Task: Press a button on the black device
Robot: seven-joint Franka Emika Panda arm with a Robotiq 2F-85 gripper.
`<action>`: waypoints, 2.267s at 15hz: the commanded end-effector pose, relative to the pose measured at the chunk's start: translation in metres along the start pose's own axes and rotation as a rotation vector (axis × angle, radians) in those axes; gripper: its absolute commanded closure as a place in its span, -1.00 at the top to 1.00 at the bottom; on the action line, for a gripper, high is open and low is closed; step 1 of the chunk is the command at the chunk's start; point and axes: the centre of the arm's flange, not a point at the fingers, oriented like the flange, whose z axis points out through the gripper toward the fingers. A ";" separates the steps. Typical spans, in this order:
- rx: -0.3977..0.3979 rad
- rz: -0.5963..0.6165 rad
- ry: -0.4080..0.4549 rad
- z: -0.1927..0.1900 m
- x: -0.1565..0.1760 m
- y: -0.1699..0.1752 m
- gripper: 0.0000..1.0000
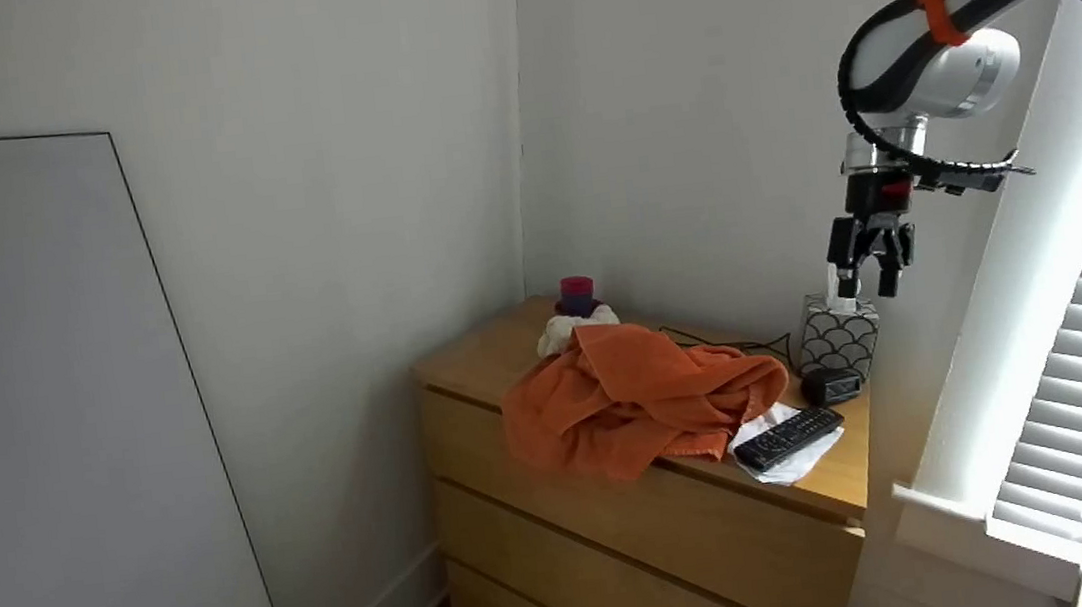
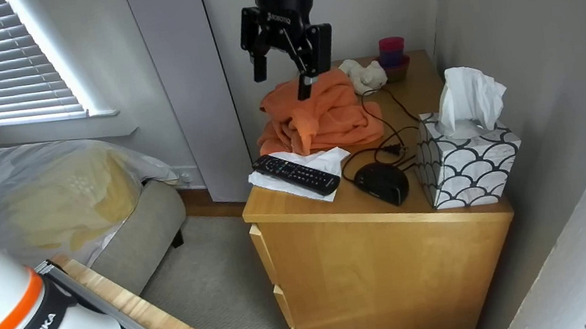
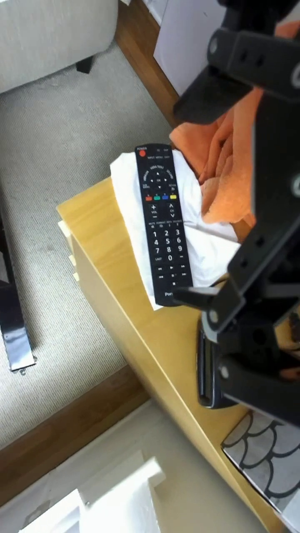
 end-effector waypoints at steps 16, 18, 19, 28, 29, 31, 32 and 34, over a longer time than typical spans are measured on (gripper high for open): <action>-0.171 0.337 0.184 0.083 0.060 0.079 -1.00; -0.209 0.386 0.162 0.097 0.066 0.073 -1.00; -0.229 0.405 0.156 0.103 0.069 0.072 -1.00; -0.286 0.430 0.163 0.110 0.073 0.071 -0.98; -0.286 0.430 0.164 0.109 0.073 0.071 -0.98; -0.307 0.439 0.198 0.110 0.075 0.073 -1.00; -0.297 0.443 0.202 0.110 0.076 0.073 -1.00; -0.294 0.441 0.241 0.110 0.079 0.076 -1.00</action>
